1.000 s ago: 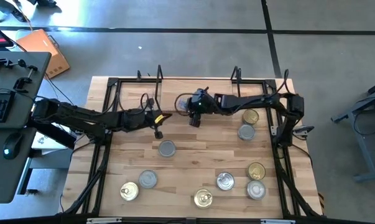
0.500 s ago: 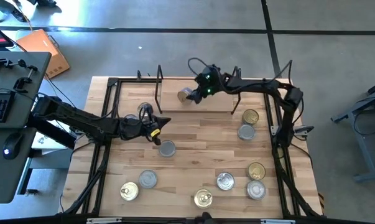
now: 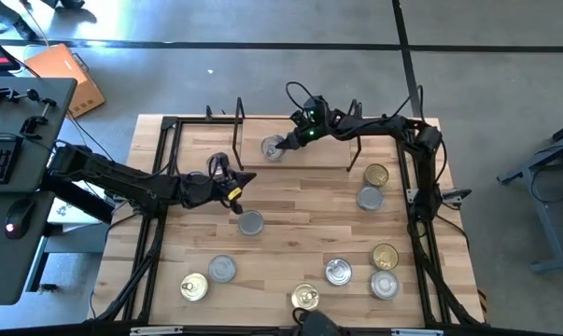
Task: Stack canned seafood by type on shelf
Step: Put the blue-pink tuna can on the shelf
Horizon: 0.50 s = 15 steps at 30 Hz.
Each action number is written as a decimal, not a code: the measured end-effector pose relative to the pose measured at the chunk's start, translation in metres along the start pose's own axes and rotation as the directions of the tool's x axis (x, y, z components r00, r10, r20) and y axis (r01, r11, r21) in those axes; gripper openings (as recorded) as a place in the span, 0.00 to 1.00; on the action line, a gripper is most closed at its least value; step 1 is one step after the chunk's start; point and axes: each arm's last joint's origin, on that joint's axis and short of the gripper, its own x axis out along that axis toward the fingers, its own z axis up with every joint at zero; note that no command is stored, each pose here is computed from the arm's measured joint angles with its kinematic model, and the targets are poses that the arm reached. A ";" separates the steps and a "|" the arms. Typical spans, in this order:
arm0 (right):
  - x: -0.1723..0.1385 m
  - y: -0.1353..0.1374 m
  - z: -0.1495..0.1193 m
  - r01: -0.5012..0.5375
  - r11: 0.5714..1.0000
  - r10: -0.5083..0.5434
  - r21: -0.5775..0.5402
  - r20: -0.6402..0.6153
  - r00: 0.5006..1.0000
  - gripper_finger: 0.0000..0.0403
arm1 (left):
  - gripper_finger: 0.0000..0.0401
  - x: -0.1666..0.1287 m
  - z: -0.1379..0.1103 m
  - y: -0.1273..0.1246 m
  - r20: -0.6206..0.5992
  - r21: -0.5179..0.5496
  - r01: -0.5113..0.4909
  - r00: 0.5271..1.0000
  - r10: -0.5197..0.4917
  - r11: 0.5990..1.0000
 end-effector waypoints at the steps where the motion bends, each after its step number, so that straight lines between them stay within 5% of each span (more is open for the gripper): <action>1: -0.001 -0.001 0.000 0.001 1.000 -0.001 0.003 -0.002 1.000 0.49 | 0.00 0.000 0.000 0.000 0.000 -0.004 0.000 1.000 0.000 1.000; 15: -0.003 -0.004 0.000 0.036 0.999 -0.036 -0.034 0.000 0.999 0.50 | 0.00 0.000 0.000 0.000 0.000 -0.012 0.002 1.000 -0.002 1.000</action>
